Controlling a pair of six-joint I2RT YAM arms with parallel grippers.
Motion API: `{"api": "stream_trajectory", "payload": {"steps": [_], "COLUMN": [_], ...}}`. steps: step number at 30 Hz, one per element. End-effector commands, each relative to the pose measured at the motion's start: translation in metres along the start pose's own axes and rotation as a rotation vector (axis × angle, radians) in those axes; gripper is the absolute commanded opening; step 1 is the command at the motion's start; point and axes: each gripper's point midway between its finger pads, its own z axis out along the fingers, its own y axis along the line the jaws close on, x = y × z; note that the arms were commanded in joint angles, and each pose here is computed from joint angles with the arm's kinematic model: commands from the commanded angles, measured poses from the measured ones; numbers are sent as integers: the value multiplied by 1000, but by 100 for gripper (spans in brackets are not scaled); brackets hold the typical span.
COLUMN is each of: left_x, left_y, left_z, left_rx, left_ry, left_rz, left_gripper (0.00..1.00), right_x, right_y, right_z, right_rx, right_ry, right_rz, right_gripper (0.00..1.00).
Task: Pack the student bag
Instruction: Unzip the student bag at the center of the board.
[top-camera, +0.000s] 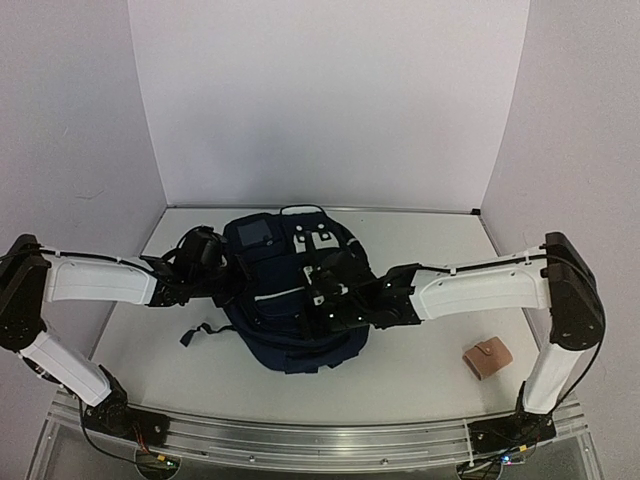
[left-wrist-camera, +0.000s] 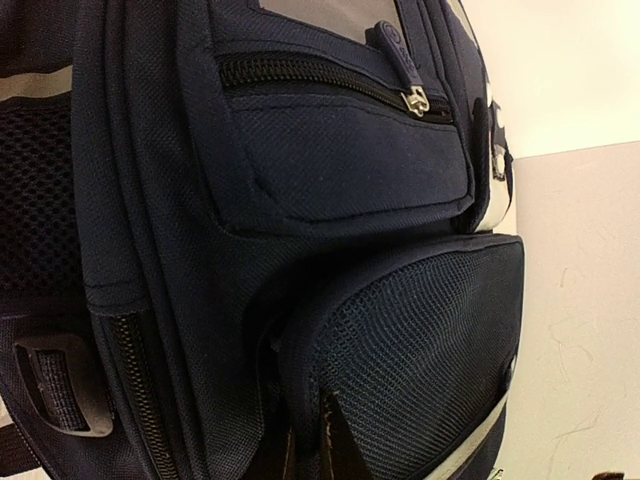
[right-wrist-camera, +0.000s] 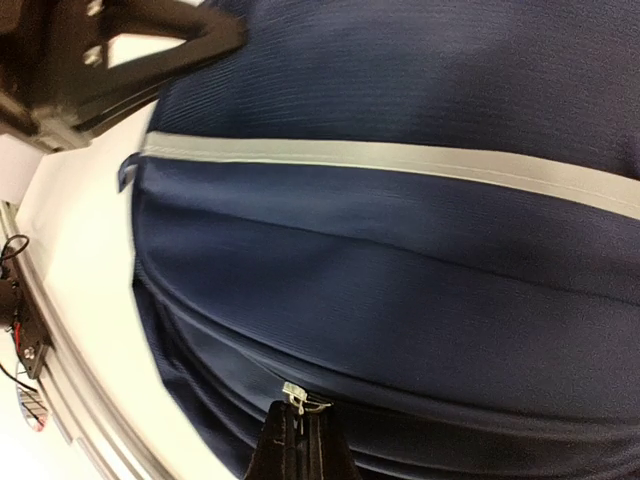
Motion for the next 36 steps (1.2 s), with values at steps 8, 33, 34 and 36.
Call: {"api": "stream_trajectory", "payload": {"steps": [8,33,34,36], "left_x": [4,47,46,42], "left_y": [-64,-73,-75,-79], "left_z": [-9,7,9,11], "left_rx": [191,171,174,184], "left_ry": [-15,44,36,23], "left_rz": [15,31,29,22], "left_gripper": [0,0,0,0], "right_x": [-38,-13,-6,5], "right_y": [65,-58,-52,-40], "right_z": [23,-18,-19,-20], "right_rx": [-100,42,36,22], "right_ry": [-158,-33,-23,-9], "right_rz": [57,111,111,111], "right_gripper": [0,0,0,0]}}
